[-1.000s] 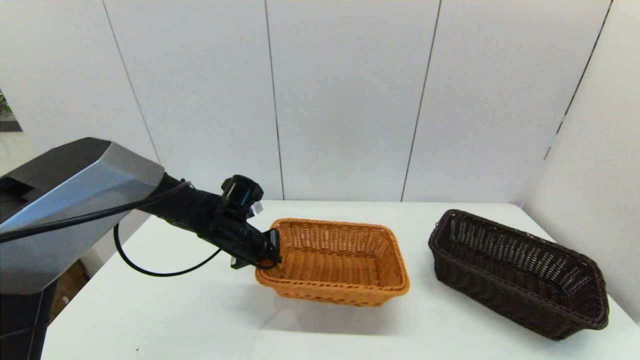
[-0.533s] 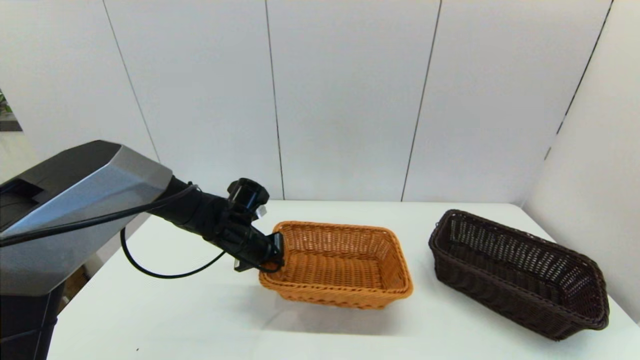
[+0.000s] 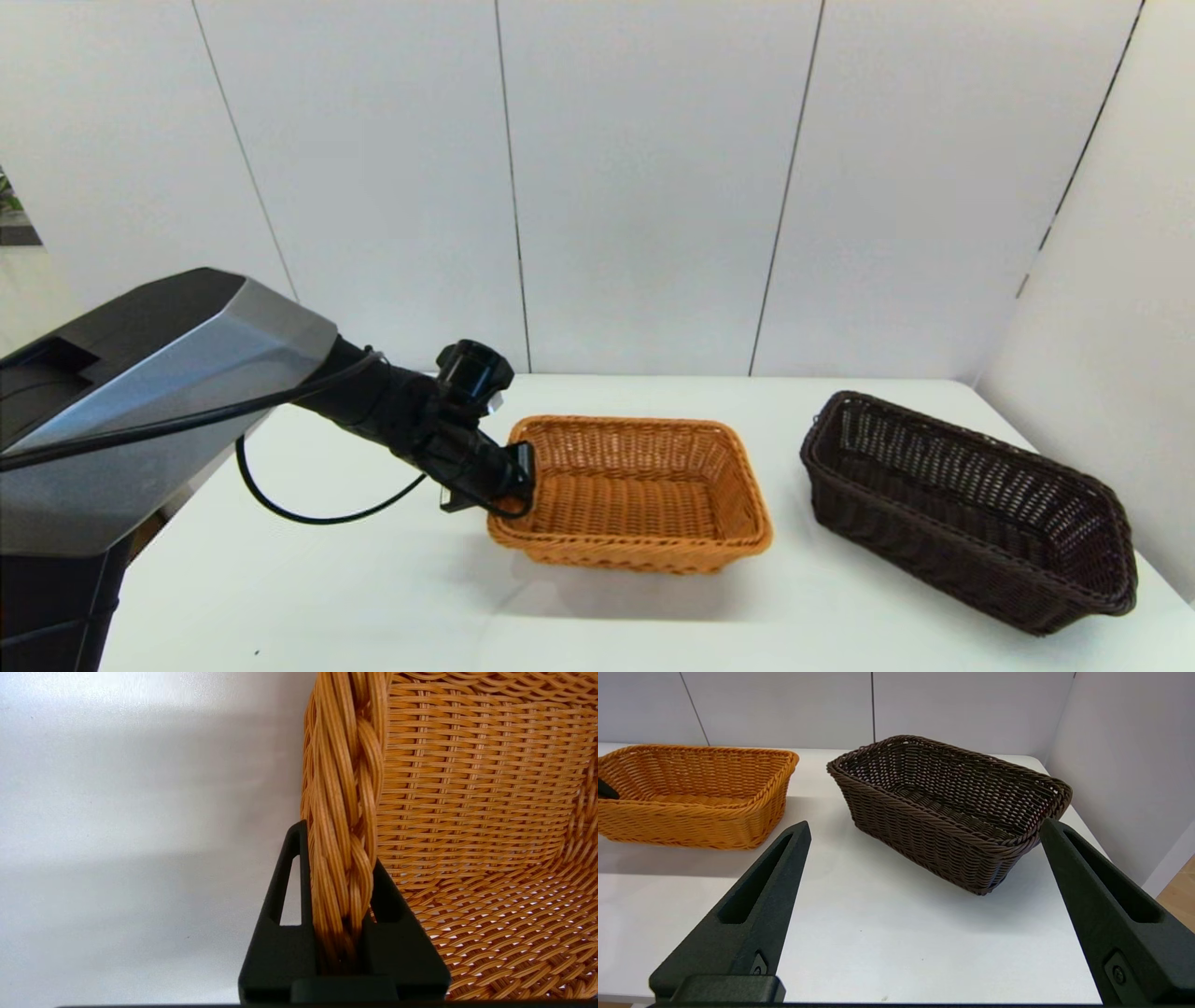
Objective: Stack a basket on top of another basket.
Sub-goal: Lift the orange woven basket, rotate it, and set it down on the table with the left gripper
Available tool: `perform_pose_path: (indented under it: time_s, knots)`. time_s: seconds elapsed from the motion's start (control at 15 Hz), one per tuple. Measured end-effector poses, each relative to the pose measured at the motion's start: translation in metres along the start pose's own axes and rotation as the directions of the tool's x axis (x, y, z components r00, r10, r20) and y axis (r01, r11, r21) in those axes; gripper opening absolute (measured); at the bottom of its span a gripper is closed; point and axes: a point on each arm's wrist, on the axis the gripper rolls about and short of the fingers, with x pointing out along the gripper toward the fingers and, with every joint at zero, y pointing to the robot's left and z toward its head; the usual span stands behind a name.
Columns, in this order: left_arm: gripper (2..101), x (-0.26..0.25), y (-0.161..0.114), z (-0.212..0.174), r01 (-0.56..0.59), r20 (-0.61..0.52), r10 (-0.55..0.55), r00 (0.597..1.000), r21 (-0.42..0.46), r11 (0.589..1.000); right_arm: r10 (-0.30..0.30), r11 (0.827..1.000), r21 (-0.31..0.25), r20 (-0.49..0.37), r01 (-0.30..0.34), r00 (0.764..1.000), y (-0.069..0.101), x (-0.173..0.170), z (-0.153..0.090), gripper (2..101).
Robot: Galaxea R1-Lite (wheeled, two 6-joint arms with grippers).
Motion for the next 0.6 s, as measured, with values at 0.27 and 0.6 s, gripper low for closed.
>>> perform_pose_path:
  time_s: [0.27,0.6]
  knots:
    - [14.9,0.0003,0.0001,-0.0007,-0.001,-0.003,0.001,1.0,-0.001,1.0,0.0,1.0,0.0,0.0,0.0,1.0,0.0,0.0,0.0,97.4]
    - [14.9,-0.0002,-0.0001,-0.0006,-0.001,-0.002,0.001,1.0,0.0,1.0,0.0,1.0,0.0,0.0,0.0,1.0,0.0,0.0,0.0,97.3]
